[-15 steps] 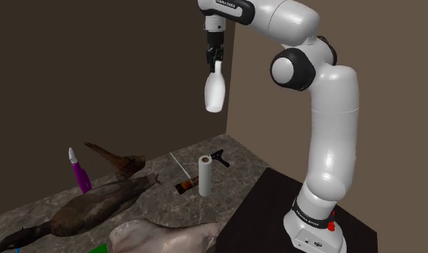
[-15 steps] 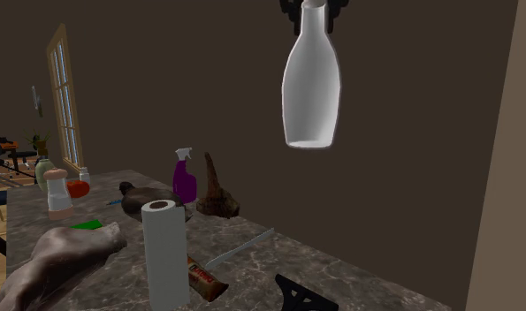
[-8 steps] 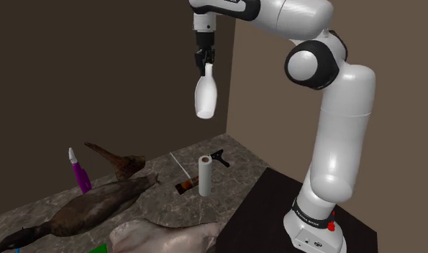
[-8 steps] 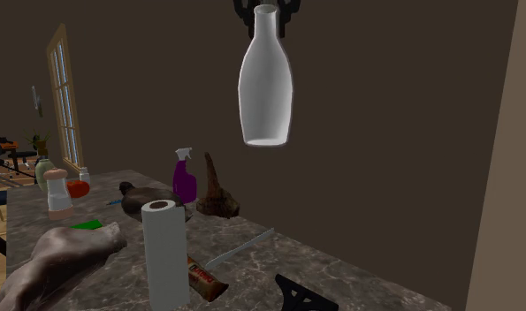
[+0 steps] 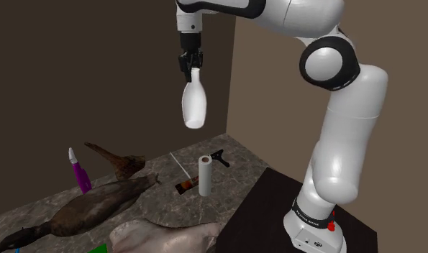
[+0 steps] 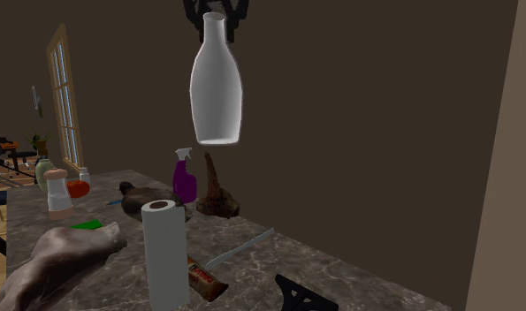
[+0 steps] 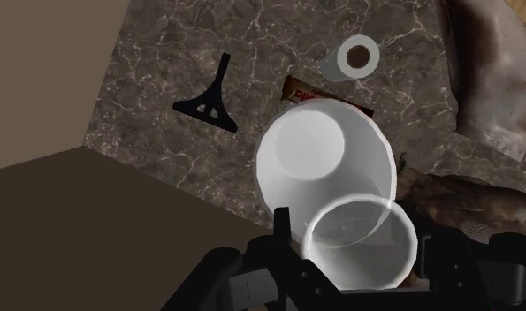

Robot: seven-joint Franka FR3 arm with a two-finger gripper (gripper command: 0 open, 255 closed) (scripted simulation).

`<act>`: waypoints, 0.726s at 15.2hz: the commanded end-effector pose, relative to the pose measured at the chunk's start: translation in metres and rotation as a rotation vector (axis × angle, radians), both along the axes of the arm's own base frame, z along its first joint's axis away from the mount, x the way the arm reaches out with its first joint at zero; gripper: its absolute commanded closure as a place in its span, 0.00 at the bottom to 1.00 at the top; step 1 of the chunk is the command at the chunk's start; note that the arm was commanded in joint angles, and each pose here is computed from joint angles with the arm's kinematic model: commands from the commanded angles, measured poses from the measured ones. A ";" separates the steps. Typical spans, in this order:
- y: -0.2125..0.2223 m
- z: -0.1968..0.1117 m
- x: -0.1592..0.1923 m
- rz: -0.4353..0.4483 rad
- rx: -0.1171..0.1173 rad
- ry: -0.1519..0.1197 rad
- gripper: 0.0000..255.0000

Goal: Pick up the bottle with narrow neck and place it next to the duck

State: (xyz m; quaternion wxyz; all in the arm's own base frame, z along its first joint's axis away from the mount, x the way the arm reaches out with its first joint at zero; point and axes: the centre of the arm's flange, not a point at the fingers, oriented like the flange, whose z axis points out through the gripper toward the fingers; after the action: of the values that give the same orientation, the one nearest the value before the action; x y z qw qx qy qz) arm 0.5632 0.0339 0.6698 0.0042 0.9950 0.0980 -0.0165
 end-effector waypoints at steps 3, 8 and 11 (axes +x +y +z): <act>0.054 0.003 -0.009 -0.001 0.000 0.000 1.00; 0.119 0.003 -0.019 -0.001 0.000 0.000 1.00; 0.158 0.004 -0.025 -0.001 0.000 0.000 1.00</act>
State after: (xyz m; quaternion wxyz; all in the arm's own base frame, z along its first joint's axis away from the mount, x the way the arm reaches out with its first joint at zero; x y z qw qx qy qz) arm 0.5414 0.1772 0.6748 0.0043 0.9950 0.0982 -0.0167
